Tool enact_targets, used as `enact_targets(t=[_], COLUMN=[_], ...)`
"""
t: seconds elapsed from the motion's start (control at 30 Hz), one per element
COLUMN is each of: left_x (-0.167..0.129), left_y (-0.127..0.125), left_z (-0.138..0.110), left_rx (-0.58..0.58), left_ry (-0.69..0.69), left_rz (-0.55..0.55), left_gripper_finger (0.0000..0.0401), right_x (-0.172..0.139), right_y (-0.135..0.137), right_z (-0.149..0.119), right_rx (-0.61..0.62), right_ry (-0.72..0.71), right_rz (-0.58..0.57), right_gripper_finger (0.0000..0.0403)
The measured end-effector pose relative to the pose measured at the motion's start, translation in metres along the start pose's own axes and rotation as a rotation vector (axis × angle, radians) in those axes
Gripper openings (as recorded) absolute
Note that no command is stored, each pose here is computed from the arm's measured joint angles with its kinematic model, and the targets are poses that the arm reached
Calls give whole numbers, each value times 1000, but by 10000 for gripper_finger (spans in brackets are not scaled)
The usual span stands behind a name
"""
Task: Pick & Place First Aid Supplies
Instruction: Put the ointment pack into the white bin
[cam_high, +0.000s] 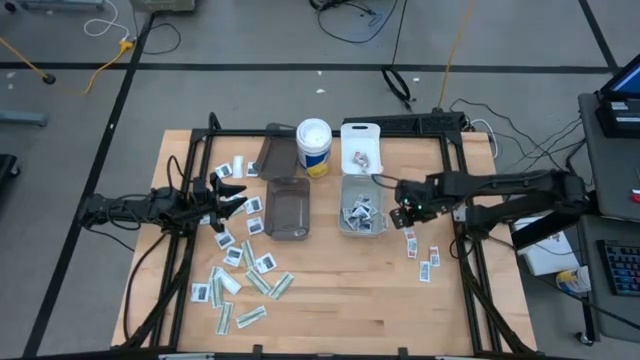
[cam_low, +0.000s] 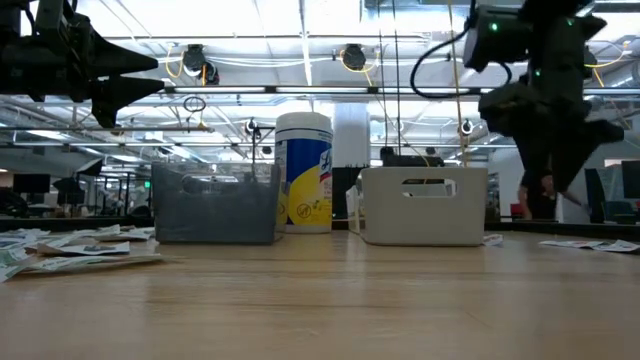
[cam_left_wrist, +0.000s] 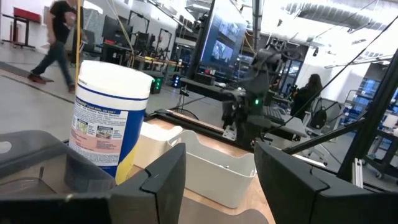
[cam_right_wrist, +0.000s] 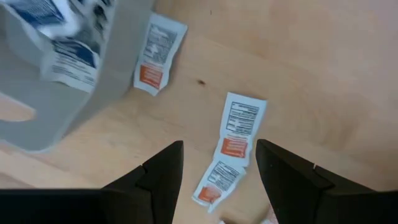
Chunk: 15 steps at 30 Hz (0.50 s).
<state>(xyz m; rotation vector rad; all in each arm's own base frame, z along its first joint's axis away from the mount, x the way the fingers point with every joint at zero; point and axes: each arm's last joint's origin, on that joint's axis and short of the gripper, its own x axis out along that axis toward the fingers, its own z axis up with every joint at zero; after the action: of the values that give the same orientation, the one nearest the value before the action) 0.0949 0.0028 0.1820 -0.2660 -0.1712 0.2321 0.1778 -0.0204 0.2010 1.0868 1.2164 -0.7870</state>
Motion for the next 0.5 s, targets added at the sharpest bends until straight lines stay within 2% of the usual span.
enact_targets(t=[0.3, 0.5], left_x=[0, 0], left_y=[0, 0], left_z=[0, 0], left_rx=[0, 0], left_ry=[0, 0], left_rz=[0, 0], left_gripper_finger=[196, 196], right_x=[50, 63], right_y=[-9, -10], right_z=[-12, -15], right_rx=[42, 23], right_ry=[19, 5], right_rz=[-22, -72], right_gripper_finger=[196, 188])
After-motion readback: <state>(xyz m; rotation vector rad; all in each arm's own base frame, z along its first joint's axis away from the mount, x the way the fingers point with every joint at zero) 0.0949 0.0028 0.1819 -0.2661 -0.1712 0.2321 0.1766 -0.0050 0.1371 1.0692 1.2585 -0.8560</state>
